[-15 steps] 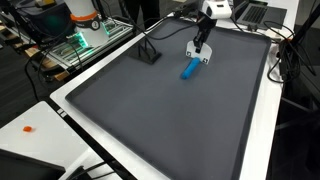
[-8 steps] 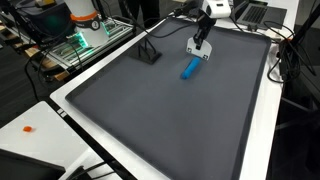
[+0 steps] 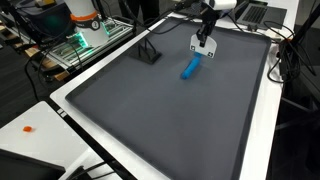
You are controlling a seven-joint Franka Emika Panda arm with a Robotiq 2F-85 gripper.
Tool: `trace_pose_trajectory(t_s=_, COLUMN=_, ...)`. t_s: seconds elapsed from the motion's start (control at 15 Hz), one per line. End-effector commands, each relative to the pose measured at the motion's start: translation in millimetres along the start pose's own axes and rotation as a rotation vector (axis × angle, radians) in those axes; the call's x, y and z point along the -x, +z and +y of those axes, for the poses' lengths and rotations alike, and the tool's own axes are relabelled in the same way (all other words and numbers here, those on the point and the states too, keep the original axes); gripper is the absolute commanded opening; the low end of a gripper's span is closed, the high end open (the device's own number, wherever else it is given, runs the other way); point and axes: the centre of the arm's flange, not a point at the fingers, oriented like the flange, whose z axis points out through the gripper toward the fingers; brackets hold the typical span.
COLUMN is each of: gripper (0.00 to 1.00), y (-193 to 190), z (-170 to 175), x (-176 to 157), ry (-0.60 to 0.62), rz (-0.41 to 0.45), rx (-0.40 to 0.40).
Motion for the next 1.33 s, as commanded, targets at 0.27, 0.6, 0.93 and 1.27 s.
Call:
trace_pose_trajectory(t_s=0.27, gripper=0.01, y=-4.3, z=33.9, x=-3.7, ry=-0.023, rz=0.010, rx=0.040)
trace_pose_trajectory(t_s=0.6, gripper=0.01, y=7.2, z=43.2, x=-5.4, ry=-0.037, rz=-0.008, rx=0.040)
trace_pose_trajectory(t_s=0.93, gripper=0.01, y=22.8, z=44.8, x=-4.3, ry=-0.057, rz=-0.032, rx=0.045)
trace_pose_trajectory(t_s=1.27, gripper=0.01, y=37.6, z=46.6, x=-2.4, ry=-0.071, rz=-0.055, rx=0.047)
